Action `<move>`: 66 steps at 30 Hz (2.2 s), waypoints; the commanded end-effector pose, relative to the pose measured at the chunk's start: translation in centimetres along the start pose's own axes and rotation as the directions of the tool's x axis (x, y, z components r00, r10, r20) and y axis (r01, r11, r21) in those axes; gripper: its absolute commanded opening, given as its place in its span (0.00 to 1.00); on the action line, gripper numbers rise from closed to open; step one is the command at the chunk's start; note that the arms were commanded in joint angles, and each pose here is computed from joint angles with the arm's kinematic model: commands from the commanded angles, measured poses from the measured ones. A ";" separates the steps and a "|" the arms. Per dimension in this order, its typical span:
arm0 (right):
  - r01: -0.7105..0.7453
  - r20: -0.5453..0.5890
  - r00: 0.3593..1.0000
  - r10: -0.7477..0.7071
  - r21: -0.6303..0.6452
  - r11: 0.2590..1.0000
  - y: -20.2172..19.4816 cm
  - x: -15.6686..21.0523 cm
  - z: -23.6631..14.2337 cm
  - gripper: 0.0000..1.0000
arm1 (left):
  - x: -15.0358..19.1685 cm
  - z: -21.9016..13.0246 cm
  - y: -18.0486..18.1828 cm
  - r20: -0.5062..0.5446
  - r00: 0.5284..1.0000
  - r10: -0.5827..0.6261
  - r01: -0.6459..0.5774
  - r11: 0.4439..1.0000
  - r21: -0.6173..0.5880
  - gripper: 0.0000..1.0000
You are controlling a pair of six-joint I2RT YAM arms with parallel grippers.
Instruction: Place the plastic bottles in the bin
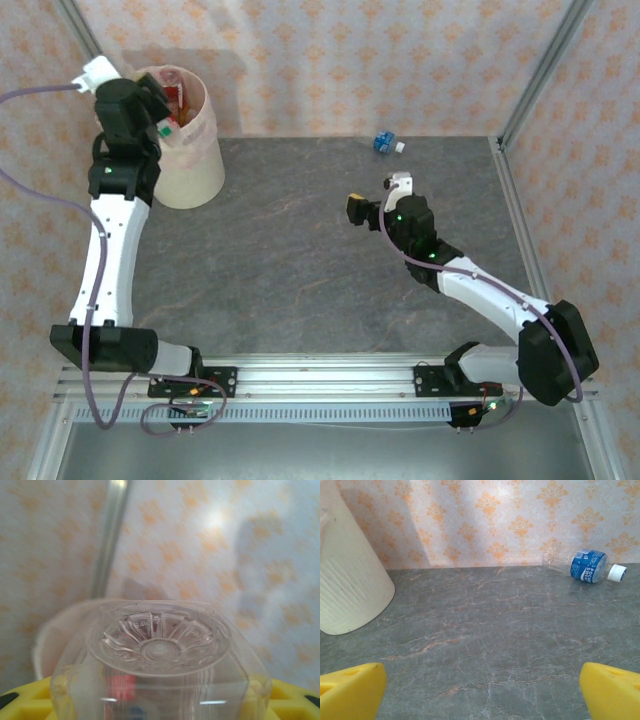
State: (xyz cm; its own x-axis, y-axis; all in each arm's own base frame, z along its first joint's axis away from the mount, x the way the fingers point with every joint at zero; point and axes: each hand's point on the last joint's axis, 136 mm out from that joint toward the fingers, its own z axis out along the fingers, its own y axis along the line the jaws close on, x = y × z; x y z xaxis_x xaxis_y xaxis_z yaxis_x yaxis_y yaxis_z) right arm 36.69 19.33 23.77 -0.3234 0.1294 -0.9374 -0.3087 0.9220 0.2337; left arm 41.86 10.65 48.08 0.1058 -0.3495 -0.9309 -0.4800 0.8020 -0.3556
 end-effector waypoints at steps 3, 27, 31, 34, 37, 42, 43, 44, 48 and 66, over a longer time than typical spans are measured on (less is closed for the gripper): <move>-0.016 0.033 0.999 0.015 0.032 0.999 -0.6 -0.4 -0.7 0.99 | -4.5 2.8 3.9 0.145 0.986 -0.080 0.093 0.992 -0.086 0.46; -0.055 0.050 0.998 0.050 0.109 0.993 -2.1 -0.5 -1.0 0.99 | 3.4 13.9 7.5 -0.209 0.978 0.000 -0.041 0.980 -0.193 0.43; -0.044 0.046 0.998 0.039 0.115 0.992 -2.2 -0.4 -0.9 0.99 | 5.6 14.4 8.0 -0.276 0.961 0.008 -0.064 0.978 -0.197 0.45; -0.039 0.039 0.999 0.034 0.123 0.992 -2.3 -0.2 -0.7 0.99 | 6.7 14.8 8.4 -0.303 0.953 0.019 -0.085 0.975 -0.206 0.52; -0.040 0.032 0.999 0.036 0.122 0.992 -2.2 -0.2 -0.4 0.99 | 6.7 15.0 8.1 -0.310 0.951 0.021 -0.085 0.977 -0.194 0.77; -0.045 0.029 0.999 0.041 0.127 0.991 -2.3 0.0 -0.5 0.99 | 5.0 14.3 7.2 -0.298 0.954 0.020 -0.073 0.983 -0.169 0.99; -0.046 0.028 0.999 0.043 0.129 0.991 -2.4 0.0 -0.5 0.99 | 4.7 14.1 7.1 -0.295 0.955 0.020 -0.073 0.983 -0.168 1.00; -0.046 0.028 0.999 0.043 0.133 0.990 -2.5 0.1 -0.5 0.99 | 4.3 13.8 7.1 -0.290 0.957 0.024 -0.076 0.983 -0.168 1.00; -0.046 0.025 0.999 0.043 0.139 0.989 -2.6 0.3 -0.5 0.99 | 3.6 13.0 6.5 -0.291 0.956 0.031 -0.075 0.987 -0.143 1.00; -0.049 0.009 0.999 0.049 0.148 0.988 -2.8 0.9 -0.2 0.99 | 15.8 13.7 -1.8 -0.561 0.828 0.000 0.040 0.997 0.059 1.00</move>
State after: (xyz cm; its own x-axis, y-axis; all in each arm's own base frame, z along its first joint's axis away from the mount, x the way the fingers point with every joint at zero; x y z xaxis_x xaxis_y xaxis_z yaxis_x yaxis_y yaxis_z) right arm 37.07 17.17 22.85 -0.3213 0.1721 -0.9312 -0.1834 0.9534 0.2395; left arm 55.87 11.27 36.78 -0.3280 -0.5147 -0.7922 -0.3799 0.8396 -0.3882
